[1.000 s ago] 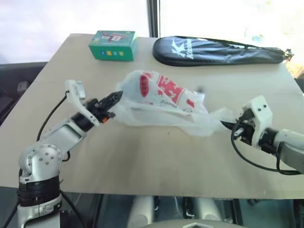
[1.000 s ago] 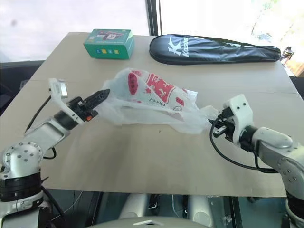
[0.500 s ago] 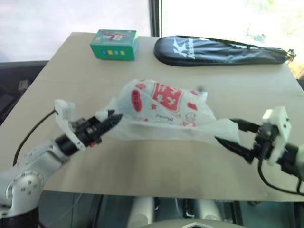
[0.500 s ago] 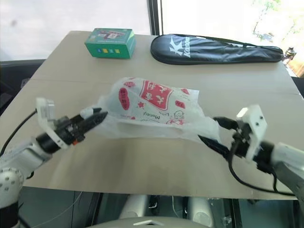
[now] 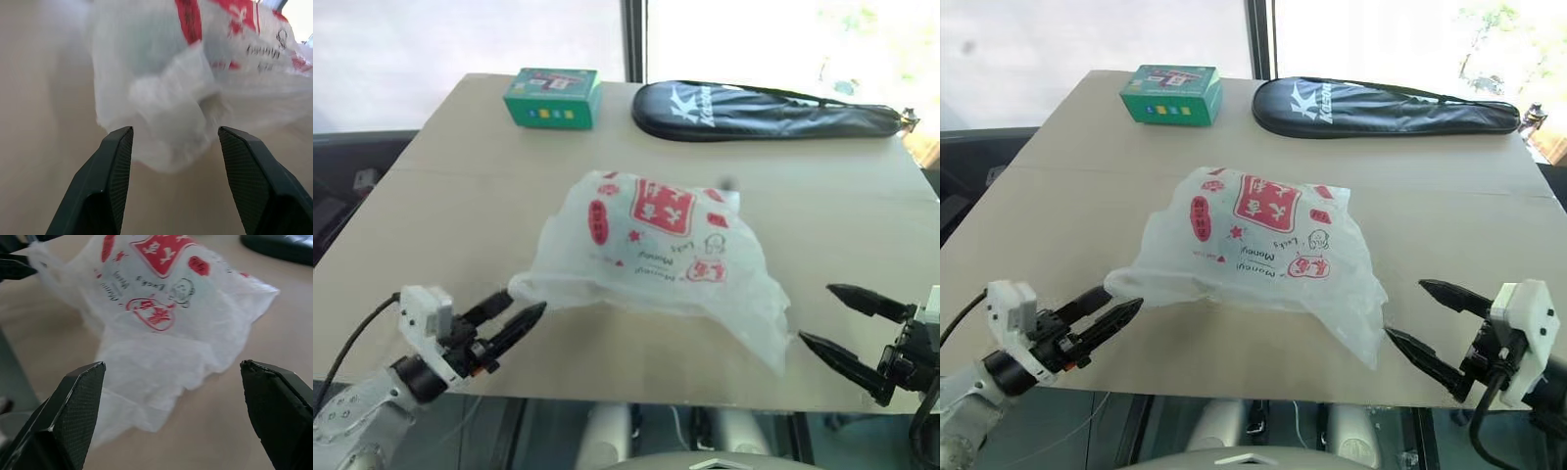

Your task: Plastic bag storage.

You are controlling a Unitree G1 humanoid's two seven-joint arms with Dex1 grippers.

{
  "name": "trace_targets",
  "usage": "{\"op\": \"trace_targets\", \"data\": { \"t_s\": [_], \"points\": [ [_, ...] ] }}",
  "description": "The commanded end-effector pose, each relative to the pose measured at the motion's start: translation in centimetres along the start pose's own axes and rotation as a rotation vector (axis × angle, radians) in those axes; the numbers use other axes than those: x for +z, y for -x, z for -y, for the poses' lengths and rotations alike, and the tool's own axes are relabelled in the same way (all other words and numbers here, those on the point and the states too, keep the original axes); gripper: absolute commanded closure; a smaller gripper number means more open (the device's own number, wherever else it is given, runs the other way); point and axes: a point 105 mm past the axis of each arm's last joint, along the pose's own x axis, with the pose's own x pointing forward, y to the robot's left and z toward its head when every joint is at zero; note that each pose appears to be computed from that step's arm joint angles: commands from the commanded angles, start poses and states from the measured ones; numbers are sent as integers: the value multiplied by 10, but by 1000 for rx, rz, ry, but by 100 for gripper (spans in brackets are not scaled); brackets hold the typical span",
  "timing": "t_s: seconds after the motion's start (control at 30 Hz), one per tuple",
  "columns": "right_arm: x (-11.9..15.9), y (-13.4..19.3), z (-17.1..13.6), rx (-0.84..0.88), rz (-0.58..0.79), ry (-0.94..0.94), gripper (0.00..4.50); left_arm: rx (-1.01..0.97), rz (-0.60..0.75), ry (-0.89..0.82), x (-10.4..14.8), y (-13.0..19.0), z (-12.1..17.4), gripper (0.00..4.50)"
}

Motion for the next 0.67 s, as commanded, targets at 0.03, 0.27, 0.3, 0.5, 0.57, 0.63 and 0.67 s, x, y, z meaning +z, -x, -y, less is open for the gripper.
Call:
{"op": "trace_targets", "data": {
  "t_s": [0.03,0.27,0.3,0.5,0.57,0.63,0.67],
  "points": [
    [1,3,10,-59,107,-47,4,-27,83,-95,5,14,-3,161],
    [-20,19,6,-71,101,120,4,88,31,-140,-27,41,-17,161],
    [-22,24,6,-76,96,134,4,77,13,-141,-33,48,-17,161],
    [-34,40,6,-73,87,149,4,109,-25,-148,-51,69,-30,161],
    [-37,40,5,-77,86,150,4,119,-20,-146,-51,68,-34,161],
    [-39,40,3,-72,80,143,4,129,-12,-145,-50,68,-38,161],
    [-41,40,1,-65,73,140,4,138,-7,-144,-49,67,-41,161]
  ]
}}
